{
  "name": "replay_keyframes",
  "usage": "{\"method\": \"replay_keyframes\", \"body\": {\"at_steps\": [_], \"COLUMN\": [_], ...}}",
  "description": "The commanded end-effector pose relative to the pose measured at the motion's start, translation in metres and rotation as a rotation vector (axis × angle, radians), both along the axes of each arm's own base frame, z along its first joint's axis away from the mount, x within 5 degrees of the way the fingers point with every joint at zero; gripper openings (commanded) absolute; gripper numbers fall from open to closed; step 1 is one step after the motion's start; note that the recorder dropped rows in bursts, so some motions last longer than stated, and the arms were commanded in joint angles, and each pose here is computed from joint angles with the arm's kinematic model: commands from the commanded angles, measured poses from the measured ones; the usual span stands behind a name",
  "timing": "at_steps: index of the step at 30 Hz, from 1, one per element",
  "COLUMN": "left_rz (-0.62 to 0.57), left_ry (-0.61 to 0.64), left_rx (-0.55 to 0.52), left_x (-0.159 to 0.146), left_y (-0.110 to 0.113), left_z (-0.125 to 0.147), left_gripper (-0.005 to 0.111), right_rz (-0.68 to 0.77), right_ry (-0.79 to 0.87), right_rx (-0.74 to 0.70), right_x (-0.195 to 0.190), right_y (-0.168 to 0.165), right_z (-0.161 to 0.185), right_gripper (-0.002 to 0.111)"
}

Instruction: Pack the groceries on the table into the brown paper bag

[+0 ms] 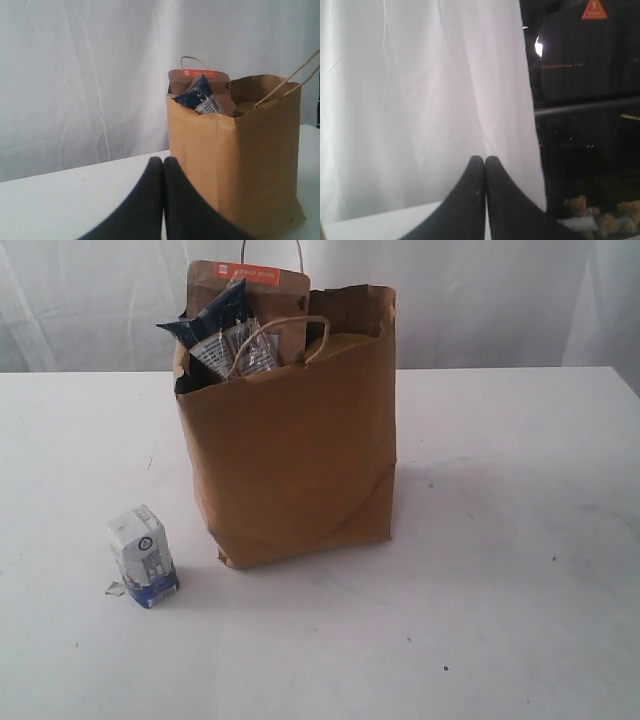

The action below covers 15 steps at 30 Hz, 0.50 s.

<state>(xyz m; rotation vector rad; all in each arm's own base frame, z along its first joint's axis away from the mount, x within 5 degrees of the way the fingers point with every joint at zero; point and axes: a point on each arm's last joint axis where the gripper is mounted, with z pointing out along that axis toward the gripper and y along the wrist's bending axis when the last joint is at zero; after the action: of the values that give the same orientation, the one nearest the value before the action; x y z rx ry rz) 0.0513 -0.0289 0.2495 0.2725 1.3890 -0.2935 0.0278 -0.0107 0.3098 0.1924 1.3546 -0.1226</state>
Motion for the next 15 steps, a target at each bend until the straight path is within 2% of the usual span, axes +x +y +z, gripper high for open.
{"method": "replay_keyframes", "body": {"at_steps": [1, 4, 7, 11, 15], "left_rz": [-0.007, -0.007, -0.007, -0.008, -0.006], "left_ry": [-0.008, -0.008, -0.008, -0.009, -0.008], "left_rx": [-0.015, -0.015, -0.015, -0.015, -0.015], "left_x": [-0.001, -0.001, -0.001, -0.001, -0.001], "left_y": [0.000, 0.000, 0.000, 0.000, 0.000], "left_z": [0.002, 0.002, 0.002, 0.002, 0.002], "left_gripper": [0.000, 0.000, 0.000, 0.000, 0.000], "right_rz": [0.093, -0.002, -0.057, 0.035, 0.124], "right_ry": [0.068, -0.058, -0.163, 0.051, 0.401], "right_rx": [0.028, -0.086, -0.085, -0.042, 0.102], "right_x": [0.020, 0.023, 0.021, 0.027, 0.028], "right_y": [0.005, -0.002, -0.006, 0.000, 0.008], "right_z": [-0.050, -0.066, -0.070, -0.090, -0.123], "right_gripper": [0.000, 0.000, 0.000, 0.000, 0.000]}}
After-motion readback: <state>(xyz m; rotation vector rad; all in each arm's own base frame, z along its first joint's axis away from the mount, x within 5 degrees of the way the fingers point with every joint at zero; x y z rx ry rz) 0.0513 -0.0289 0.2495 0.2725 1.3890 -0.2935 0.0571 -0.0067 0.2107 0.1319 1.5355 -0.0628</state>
